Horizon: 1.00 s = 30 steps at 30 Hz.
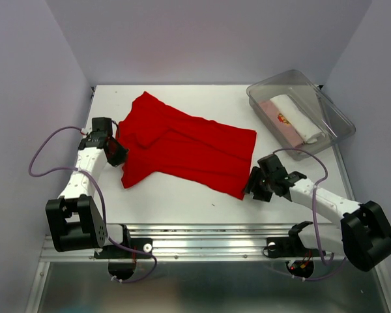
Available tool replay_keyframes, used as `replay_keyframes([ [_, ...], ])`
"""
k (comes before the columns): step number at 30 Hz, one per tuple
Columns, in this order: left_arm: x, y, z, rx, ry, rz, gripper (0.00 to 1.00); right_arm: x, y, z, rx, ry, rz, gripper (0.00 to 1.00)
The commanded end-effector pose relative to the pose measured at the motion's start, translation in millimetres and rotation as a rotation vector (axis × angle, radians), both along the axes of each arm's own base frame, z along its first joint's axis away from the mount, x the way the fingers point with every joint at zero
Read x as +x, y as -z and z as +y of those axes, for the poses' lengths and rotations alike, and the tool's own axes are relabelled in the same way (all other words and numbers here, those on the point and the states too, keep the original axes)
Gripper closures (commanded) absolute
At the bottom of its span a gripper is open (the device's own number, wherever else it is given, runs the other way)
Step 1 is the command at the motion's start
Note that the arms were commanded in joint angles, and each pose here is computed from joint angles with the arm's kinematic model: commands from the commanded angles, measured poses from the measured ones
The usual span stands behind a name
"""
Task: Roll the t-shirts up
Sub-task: Fold the T-shirt at the center of the board.
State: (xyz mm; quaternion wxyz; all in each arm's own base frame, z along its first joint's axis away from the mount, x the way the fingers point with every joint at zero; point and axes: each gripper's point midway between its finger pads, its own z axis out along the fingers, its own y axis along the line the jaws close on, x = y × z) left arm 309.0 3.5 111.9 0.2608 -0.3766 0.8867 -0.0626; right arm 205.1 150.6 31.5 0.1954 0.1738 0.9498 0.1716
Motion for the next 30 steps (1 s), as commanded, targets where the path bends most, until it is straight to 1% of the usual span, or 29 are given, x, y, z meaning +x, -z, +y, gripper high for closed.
replay_keyframes([
  [1,0.6,-19.5,-1.4,0.006,0.012,-0.033,1.0,-0.8,-4.8,21.6,0.121,0.038,0.012,0.4],
  [7,-2.7,-17.3,-2.7,0.003,0.011,-0.03,1.0,-4.5,1.5,33.8,0.117,0.004,0.035,0.43],
  [9,-3.9,-18.4,-2.5,0.001,0.005,-0.037,1.0,-8.3,6.8,34.2,0.093,-0.004,0.06,0.44],
  [10,-3.9,-19.4,-7.7,-0.024,0.019,-0.043,1.0,-9.9,7.3,35.7,0.09,-0.012,0.062,0.44],
  [15,-3.8,-17.8,-9.5,-0.035,0.016,-0.045,1.0,-7.3,1.4,32.4,0.086,0.001,0.031,0.45],
  [18,-3.0,-16.6,-11.6,-0.04,0.018,-0.044,1.0,-7.7,1.8,30.0,0.081,0.009,0.024,0.48],
  [21,-1.9,-18.0,-12.2,-0.044,0.017,-0.049,1.0,-4.9,2.8,28.6,0.068,0.013,0.017,0.6],
  [22,-2.6,-18.1,-12.7,-0.044,0.019,-0.048,1.0,-3.7,3.0,29.0,0.067,0.013,0.015,0.72],
  [24,-4.1,-19.8,-13.4,-0.049,0.017,-0.053,1.0,-3.2,3.0,29.9,0.071,0.009,0.012,0.81],
  [26,-8.7,-21.6,-13.4,-0.05,0.009,-0.05,1.0,-1.7,0.6,29.2,0.072,0.01,-0.004,0.95],
  [27,-9.4,-22.2,-13.5,-0.049,0.006,-0.053,1.0,-1.0,-0.4,28.9,0.071,0.01,-0.01,0.95],
  [28,-12.6,-21.9,-12.9,-0.047,0.001,-0.047,1.0,-1.3,-2.0,29.0,0.075,0.008,-0.015,0.99],
  [30,-18.2,-23.4,-12.4,-0.047,-0.006,-0.053,1.0,-1.7,-2.5,28.3,0.072,0.005,-0.017,0.99],
])
